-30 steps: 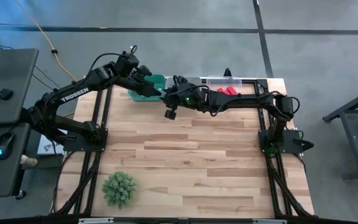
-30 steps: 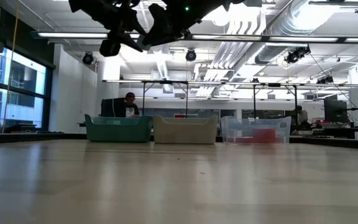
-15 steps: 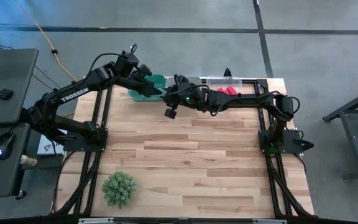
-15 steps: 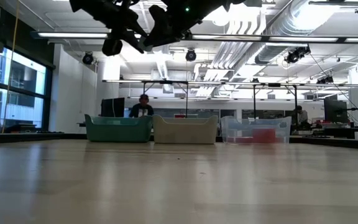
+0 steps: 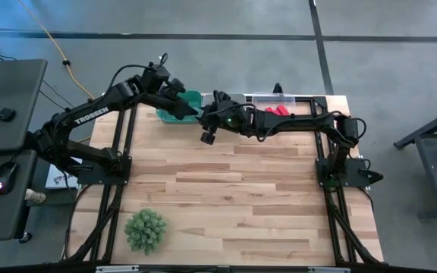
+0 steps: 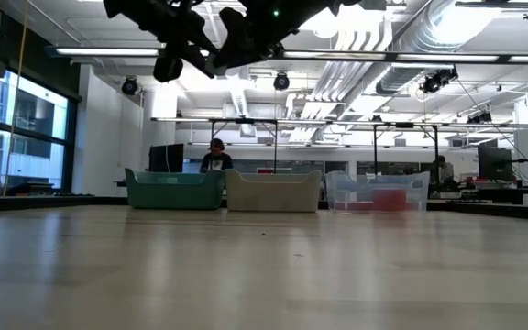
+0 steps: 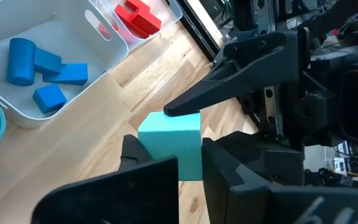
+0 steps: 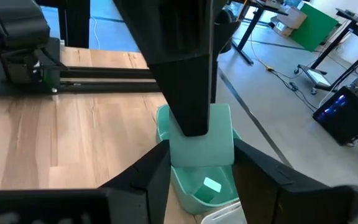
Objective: Sort & place blocks by color
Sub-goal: Put the light blue block into the green bin, then return to Home Position
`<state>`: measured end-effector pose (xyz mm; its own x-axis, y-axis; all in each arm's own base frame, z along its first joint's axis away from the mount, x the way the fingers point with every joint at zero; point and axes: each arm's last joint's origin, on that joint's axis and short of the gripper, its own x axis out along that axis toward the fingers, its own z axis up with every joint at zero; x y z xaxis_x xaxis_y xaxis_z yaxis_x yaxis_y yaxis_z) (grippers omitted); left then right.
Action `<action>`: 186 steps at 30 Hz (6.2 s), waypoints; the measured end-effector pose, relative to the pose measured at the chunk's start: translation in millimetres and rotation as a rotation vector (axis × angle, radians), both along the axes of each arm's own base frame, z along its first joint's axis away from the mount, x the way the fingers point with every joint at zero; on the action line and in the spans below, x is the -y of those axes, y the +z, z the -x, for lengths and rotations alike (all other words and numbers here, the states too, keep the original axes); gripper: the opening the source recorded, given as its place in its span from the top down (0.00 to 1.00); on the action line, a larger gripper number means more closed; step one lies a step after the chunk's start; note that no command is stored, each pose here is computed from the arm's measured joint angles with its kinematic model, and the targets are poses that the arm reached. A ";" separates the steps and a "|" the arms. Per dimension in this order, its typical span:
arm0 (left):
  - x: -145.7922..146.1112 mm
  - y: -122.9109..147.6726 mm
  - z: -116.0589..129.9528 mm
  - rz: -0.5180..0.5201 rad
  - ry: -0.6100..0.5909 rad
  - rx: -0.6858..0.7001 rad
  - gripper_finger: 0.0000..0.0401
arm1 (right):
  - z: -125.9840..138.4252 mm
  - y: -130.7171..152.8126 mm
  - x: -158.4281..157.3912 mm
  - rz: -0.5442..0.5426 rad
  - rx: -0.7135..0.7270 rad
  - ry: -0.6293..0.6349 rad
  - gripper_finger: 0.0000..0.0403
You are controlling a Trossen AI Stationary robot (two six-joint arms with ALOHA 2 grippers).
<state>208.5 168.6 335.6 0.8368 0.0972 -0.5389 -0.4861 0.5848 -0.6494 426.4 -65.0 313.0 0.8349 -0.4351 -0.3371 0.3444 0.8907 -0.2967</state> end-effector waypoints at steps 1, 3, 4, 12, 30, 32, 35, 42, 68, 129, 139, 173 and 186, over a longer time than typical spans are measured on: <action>0.0 0.0 0.0 -0.004 -0.003 -0.001 1.00 | 0.0 0.1 0.0 -0.011 0.006 -0.004 0.63; 0.0 -0.3 -0.1 -0.005 -0.004 -0.002 1.00 | -0.2 0.9 -0.1 -0.030 0.023 -0.006 0.61; 0.0 -0.8 -0.3 -0.004 -0.004 -0.004 1.00 | -0.5 1.8 -0.3 -0.038 0.036 -0.005 0.59; -0.1 -1.1 -0.3 -0.007 -0.004 -0.006 1.00 | 1.1 2.1 1.2 -0.031 0.036 -0.072 0.49; -28.3 -12.9 29.6 -0.234 0.243 -0.304 1.00 | 13.2 16.6 2.6 -0.044 0.068 -0.180 0.48; -34.4 -19.6 34.0 -0.236 0.265 -0.376 1.00 | 13.3 16.4 2.8 -0.069 0.082 -0.191 0.48; -43.9 -29.6 36.2 -0.215 0.259 -0.428 1.00 | 13.3 16.4 3.6 -0.084 0.093 -0.199 0.48; -63.8 -60.9 28.5 -0.160 0.206 -0.535 1.00 | 13.3 15.6 3.7 -0.088 0.089 -0.201 0.48; -78.8 -132.4 -10.1 0.030 0.288 -0.725 1.00 | 16.4 14.2 23.6 -0.113 0.090 -0.220 0.48; 19.2 -4.1 1.9 -0.332 0.118 -0.319 0.75 | 39.7 41.8 21.6 -0.158 0.103 -0.142 0.48; 94.5 15.1 20.3 -0.477 -0.098 -0.094 0.75 | 40.9 47.0 22.4 -0.154 0.137 -0.140 0.48; 157.7 -112.2 134.5 -0.591 -0.155 0.457 0.75 | 37.5 60.4 22.1 -0.255 0.344 -0.158 0.48; 152.8 -157.2 118.2 -0.552 -0.074 0.412 0.75 | 85.8 94.9 16.5 -0.244 0.270 -0.157 0.48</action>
<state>90.3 15.8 178.4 0.9776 0.2005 -0.0640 -0.2098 0.9051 -0.3698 340.6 -81.4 407.9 0.8374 -0.4989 -0.2234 0.5188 0.8541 0.0372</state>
